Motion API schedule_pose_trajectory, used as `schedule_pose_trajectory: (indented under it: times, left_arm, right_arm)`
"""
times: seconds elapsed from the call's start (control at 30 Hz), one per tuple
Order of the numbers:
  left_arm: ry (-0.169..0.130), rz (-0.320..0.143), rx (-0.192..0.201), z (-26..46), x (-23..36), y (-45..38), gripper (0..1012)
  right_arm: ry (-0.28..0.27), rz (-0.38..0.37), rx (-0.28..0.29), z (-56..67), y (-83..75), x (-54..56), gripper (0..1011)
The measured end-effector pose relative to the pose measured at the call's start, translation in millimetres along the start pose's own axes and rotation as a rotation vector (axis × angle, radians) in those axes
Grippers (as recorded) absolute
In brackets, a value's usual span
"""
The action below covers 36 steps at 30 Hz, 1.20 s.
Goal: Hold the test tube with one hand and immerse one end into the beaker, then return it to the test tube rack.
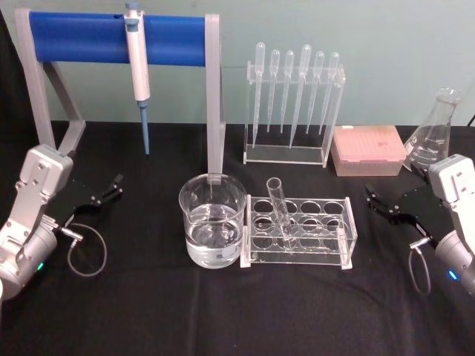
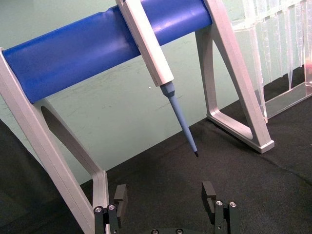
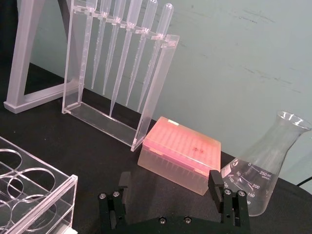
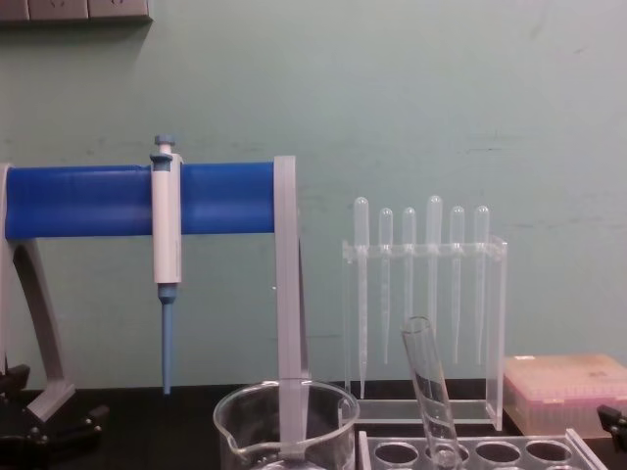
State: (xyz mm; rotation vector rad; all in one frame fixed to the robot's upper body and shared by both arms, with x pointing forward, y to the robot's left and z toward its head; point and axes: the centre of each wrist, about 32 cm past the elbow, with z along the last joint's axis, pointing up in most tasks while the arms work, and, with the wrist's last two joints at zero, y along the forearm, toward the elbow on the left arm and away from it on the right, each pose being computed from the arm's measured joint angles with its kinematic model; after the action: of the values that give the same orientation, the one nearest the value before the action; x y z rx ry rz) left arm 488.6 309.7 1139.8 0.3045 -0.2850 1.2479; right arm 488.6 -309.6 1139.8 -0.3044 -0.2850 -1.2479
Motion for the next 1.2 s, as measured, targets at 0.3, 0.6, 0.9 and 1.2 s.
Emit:
schedule_pose_trajectory:
  times: [0.3, 0.6, 0.9, 1.2]
  left_arm:
    - [0.000, 0.000, 0.000, 0.0, 0.0, 0.0, 1000]
    - [0.000, 0.000, 0.000, 0.0, 0.0, 0.0, 1000]
    - [0.000, 0.000, 0.000, 0.0, 0.0, 0.0, 1000]
    - [0.000, 0.000, 0.000, 0.0, 0.0, 0.0, 1000]
  right_arm:
    - [0.000, 0.000, 0.000, 0.0, 0.0, 0.0, 999]
    - [0.000, 0.000, 0.000, 0.0, 0.0, 0.0, 999]
    - [0.000, 0.000, 0.000, 0.0, 0.0, 0.0, 999]
    - [0.000, 0.000, 0.000, 0.0, 0.0, 0.0, 999]
